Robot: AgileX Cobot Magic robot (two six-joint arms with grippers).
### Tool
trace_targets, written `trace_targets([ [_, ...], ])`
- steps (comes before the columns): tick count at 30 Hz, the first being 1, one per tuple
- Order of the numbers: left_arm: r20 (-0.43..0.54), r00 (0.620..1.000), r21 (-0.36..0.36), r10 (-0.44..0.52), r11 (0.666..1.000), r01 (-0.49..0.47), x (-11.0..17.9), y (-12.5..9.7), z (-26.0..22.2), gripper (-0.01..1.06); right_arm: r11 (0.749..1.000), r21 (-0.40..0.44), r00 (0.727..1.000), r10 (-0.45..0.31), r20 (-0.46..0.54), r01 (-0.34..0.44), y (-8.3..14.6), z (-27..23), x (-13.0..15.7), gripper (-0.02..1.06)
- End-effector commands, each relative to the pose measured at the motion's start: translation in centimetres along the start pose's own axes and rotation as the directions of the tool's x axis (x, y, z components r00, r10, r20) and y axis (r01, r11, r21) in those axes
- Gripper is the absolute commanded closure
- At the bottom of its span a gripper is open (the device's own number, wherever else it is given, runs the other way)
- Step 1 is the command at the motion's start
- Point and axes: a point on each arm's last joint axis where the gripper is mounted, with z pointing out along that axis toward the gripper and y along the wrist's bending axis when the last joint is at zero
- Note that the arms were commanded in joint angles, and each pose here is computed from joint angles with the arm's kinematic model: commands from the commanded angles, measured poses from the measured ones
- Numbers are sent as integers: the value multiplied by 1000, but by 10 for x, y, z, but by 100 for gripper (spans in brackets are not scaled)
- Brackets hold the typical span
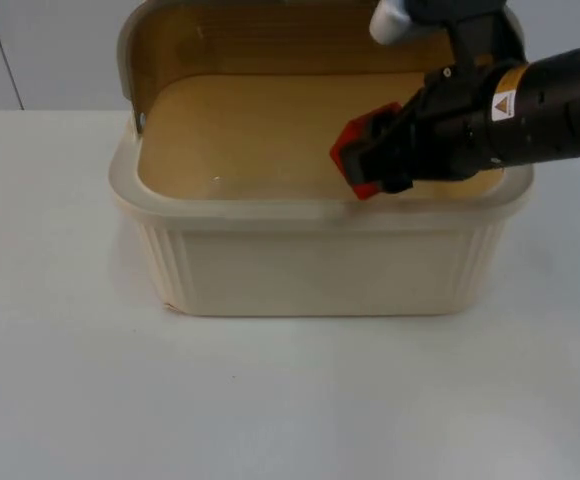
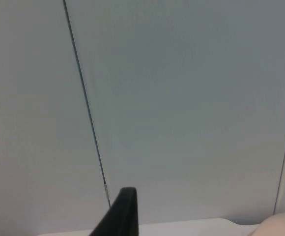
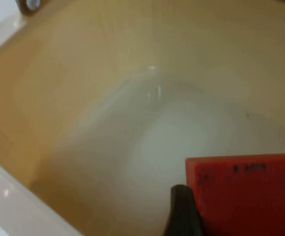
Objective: Open the box lid with the left hand, place the block into the box with the right hand, then close the box lid with the left hand.
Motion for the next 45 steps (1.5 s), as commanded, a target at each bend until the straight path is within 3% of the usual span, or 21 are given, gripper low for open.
trace_targets([
  [1,17,1000,-1,-3,1000,3,-1,0,-2,3,1000,4,998,-5,59,4,-3,0,-11,50],
  [2,17,1000,-1,-3,1000,3,-1,0,-2,3,1000,4,998,-5,59,4,-3,0,-11,50],
  [6,17,1000,-1,-3,1000,3,-1,0,-2,3,1000,8,996,22,83,-23,-3,0,-17,17],
  [9,17,1000,-1,-3,1000,3,-1,0,-2,3,998,20,996,49,78,-51,-7,0,-16,-1],
  [25,17,1000,-1,-3,1000,3,-1,0,-2,3,998,38,999,43,-30,-42,-8,-21,-22,-1],
  [38,25,1000,-2,-2,1000,2,-1,0,-2,3,997,59,999,49,15,-49,-9,-90,-69,-1],
  [45,25,1000,-1,-4,1000,4,-1,0,-2,3,997,67,993,38,111,-46,-9,-136,-104,-1],
])
